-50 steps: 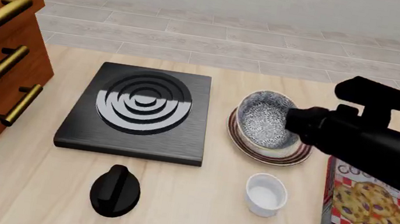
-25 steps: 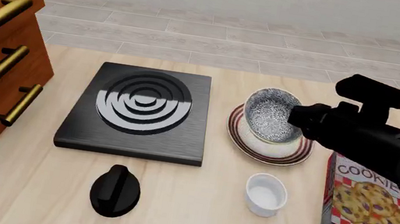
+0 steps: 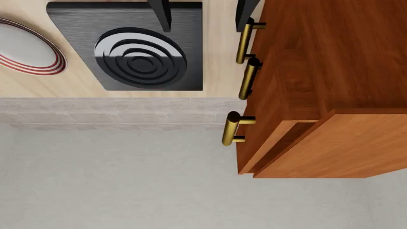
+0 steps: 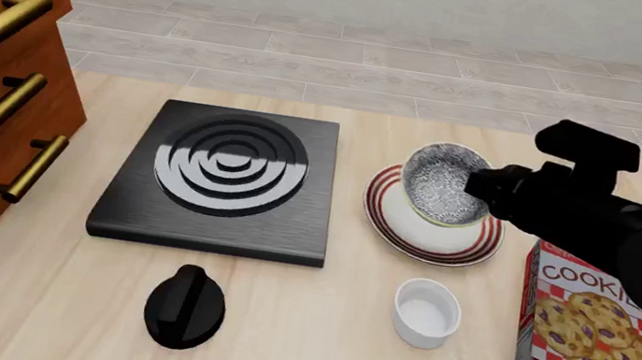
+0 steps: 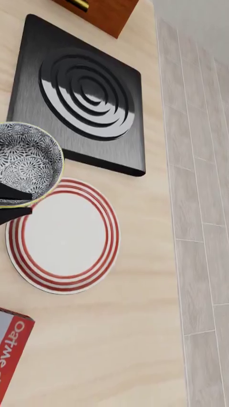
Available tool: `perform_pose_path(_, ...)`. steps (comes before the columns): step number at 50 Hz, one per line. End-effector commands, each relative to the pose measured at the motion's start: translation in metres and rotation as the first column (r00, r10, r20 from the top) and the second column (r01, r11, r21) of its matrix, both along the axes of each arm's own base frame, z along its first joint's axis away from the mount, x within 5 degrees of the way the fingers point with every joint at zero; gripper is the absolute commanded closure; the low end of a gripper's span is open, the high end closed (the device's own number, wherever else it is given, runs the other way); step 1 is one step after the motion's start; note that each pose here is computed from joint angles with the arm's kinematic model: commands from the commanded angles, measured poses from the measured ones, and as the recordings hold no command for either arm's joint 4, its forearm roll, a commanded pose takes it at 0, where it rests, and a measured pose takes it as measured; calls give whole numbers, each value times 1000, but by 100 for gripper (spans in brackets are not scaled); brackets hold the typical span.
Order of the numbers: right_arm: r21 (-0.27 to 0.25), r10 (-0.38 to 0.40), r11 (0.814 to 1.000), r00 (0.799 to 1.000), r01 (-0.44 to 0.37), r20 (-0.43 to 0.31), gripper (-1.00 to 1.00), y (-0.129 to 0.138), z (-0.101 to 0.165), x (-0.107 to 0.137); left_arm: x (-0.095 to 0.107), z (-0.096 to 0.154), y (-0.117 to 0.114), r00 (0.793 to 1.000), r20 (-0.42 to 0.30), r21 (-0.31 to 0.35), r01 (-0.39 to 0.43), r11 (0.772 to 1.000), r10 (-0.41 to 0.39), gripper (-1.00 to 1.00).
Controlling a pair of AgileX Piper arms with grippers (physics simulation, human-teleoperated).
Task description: Pick the akita bowl next to the ramekin and place it on the plate.
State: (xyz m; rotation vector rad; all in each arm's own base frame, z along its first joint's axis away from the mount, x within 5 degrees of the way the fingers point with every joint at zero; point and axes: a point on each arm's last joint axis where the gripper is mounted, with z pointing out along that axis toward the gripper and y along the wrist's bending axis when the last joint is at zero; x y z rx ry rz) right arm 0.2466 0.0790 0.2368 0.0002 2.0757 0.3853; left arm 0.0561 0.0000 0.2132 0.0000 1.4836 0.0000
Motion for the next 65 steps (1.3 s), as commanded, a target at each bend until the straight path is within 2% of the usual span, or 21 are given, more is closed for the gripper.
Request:
perform_pose_path(1, 8, -36, 999, 999, 36, -4, 100, -6, -5, 8, 0, 0, 0, 1000, 0, 0, 0, 1000, 0, -100)
perform_pose_path(21, -8, -62, 998, 998, 62, -17, 100, -12, -16, 19, 0, 0, 0, 1000, 0, 0, 0, 1000, 0, -100)
perform_pose_path(43, -20, -69, 997, 997, 68, -44, 100, -15, -40, 13, 0, 0, 0, 1000, 0, 0, 0, 1000, 0, -100)
perform_pose_path(65, -31, -83, 996, 995, 82, -48, 100, -18, -50, 26, 0, 0, 0, 1000, 0, 0, 0, 1000, 0, -100)
